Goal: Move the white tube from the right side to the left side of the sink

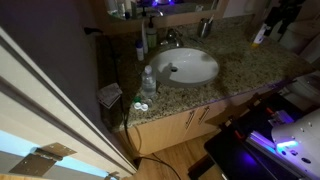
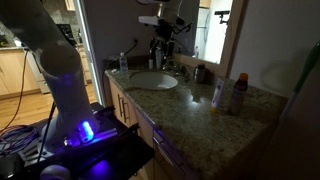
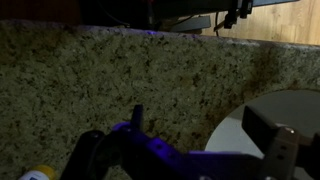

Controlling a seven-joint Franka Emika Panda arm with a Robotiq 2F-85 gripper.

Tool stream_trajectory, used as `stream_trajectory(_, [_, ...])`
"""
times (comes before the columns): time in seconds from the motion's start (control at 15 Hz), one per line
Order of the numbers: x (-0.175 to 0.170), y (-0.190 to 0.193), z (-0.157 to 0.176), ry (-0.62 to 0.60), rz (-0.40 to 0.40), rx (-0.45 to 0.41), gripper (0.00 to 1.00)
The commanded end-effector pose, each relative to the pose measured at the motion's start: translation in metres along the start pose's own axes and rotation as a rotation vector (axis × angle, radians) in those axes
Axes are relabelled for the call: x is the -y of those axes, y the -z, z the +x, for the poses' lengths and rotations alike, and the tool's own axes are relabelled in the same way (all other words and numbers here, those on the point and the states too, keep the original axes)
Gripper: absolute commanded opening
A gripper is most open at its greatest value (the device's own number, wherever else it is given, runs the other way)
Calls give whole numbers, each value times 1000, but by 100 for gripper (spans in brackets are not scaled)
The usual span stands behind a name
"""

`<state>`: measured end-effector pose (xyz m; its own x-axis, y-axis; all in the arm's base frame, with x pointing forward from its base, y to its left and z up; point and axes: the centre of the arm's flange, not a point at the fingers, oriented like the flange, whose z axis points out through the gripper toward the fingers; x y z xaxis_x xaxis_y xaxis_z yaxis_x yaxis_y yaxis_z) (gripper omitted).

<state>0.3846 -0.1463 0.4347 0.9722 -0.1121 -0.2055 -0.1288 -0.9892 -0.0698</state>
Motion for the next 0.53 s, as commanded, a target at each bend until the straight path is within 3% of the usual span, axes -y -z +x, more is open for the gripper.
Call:
stream_trajectory(0.0, [0,0,0,0,0,0,100])
stream_trajectory(0.13, [-3,-6,9,-41,-44,-31,100])
stream_trajectory(0.2, [-15,-5,22,-128,-47,-67,100])
stream_trajectory(0.47, [-84,23,55,-350,3,-169,100])
